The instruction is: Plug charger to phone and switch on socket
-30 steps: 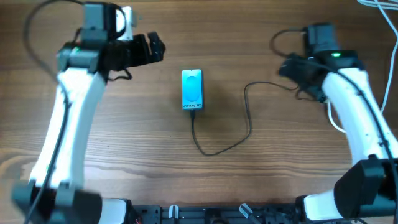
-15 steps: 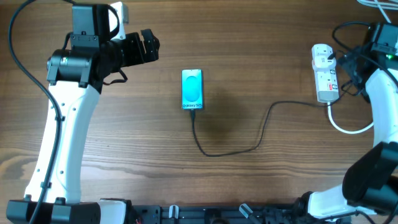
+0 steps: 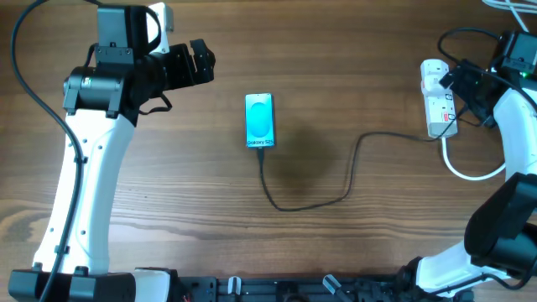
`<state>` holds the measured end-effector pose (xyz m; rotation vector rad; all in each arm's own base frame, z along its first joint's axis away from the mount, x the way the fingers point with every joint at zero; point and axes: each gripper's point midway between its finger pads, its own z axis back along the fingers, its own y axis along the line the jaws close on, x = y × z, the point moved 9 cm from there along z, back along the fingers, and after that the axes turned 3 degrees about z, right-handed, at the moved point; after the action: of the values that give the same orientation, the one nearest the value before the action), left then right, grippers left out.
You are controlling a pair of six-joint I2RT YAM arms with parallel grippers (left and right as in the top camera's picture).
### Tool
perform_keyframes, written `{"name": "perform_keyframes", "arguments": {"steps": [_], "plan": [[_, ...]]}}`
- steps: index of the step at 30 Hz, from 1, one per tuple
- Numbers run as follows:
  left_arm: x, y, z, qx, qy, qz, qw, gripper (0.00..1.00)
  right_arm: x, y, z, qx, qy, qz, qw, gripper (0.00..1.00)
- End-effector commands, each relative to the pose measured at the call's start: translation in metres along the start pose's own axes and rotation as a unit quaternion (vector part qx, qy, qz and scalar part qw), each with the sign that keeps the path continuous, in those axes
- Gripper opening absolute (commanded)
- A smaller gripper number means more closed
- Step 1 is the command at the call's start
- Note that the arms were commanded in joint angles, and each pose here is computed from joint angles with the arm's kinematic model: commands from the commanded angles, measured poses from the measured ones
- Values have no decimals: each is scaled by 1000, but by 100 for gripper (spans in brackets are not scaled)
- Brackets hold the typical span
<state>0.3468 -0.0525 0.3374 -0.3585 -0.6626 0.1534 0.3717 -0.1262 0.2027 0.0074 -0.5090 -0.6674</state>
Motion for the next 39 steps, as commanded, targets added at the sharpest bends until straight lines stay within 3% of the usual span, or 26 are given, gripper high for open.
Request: {"name": "perform_keyframes", "arguments": {"steps": [1,5,10,21,27,31,33,39], "plan": [[-1,2,-3,7,3,4,1000,100,9,21,53,126,-38,57,990,100],[-1,2,-3,7,3,4,1000,100,14,19,98,121,-104,62,985,100],[-1,2,-3,7,3,4,1000,100,23,-15,113,-37,-174,-80,981,100],[-1,2,-3,7,3,4,1000,100,14,-48,22,-107,-37,-88,990,100],[-1,2,-3,7,3,4,1000,100,0,-18,7,61,48,-9,997,100],[-1,2,-3,7,3,4,1000,100,-9,-1,11,144,86,-12,986,100],[-1,2,-3,7,3,4,1000,100,-8,-3,10,127,80,-19,989,100],[-1,2,-3,7,3,4,1000,100,-4,-45,13,-51,48,-57,996,100]]}}
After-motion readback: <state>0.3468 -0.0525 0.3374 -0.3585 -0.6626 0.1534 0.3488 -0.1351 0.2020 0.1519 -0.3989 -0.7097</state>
